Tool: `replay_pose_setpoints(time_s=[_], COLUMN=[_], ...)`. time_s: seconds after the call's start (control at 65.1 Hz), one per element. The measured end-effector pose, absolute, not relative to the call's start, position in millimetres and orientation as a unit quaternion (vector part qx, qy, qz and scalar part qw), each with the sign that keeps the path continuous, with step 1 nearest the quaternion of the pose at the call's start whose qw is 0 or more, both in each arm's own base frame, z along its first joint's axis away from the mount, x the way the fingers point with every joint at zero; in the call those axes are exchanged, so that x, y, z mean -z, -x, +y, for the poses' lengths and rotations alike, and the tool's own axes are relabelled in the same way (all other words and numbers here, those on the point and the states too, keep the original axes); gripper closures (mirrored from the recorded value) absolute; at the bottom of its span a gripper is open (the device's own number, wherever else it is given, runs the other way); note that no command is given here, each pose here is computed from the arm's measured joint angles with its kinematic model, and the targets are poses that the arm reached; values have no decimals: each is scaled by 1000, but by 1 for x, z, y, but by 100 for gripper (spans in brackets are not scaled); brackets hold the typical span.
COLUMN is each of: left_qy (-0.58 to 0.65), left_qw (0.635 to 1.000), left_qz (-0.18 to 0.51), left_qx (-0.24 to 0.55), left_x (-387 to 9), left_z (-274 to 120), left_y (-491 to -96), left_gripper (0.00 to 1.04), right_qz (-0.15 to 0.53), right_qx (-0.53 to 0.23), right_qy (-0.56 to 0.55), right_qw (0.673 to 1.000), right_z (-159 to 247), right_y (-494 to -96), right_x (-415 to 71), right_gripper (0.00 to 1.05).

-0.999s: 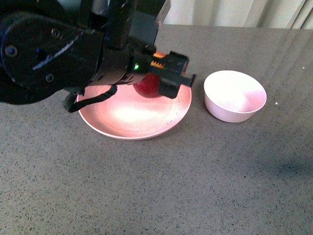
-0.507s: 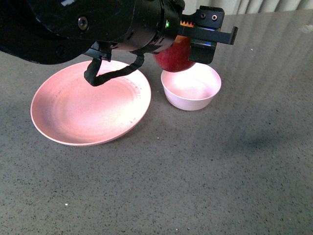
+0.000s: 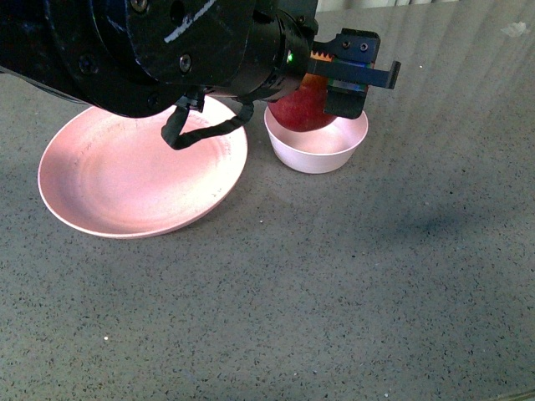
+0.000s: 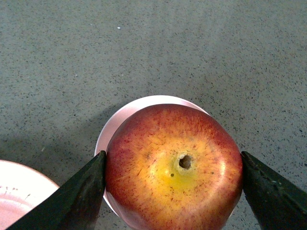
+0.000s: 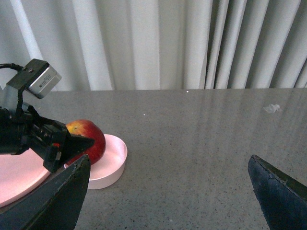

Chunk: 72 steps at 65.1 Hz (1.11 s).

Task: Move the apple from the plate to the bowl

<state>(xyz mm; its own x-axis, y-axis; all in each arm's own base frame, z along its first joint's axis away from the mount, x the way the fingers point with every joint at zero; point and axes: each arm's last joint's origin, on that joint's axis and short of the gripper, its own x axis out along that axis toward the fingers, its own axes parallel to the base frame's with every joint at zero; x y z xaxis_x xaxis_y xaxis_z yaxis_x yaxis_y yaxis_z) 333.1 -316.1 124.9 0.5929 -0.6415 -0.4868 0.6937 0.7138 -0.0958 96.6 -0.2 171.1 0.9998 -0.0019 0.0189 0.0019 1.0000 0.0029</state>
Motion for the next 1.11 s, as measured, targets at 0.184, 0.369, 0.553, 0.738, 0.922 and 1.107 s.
replay_pose_setpoints(time_s=[0.184, 0.369, 0.553, 0.738, 0.922, 1.107], left_qy=[-54, -40, -10, 24, 10, 13], left_qw=[884, 889, 906, 930, 999, 1000], left_qz=[263, 264, 247, 213, 36, -5], left_qx=[382, 373, 343, 298, 34, 2], left_x=[-117, -120, -139, -164, -160, -166], left_z=[-317, -313, -280, -227, -143, -85], left_y=[-332, -335, -340, -342, -316, -267], left_gripper=[9, 9, 9, 9, 34, 67], right_qz=[-9, -9, -9, -9, -9, -9], right_qx=[1, 1, 1, 1, 1, 1], right_qy=[-1, -1, -1, -1, -1, -1], right_qw=[1000, 1000, 1000, 1000, 1000, 1000], right_z=[0, 0, 0, 0, 0, 0], right_y=[-97, -97, -97, -97, -97, -97], right_x=[-171, -171, -171, -171, -171, -171], right_gripper=[9, 9, 9, 9, 9, 9])
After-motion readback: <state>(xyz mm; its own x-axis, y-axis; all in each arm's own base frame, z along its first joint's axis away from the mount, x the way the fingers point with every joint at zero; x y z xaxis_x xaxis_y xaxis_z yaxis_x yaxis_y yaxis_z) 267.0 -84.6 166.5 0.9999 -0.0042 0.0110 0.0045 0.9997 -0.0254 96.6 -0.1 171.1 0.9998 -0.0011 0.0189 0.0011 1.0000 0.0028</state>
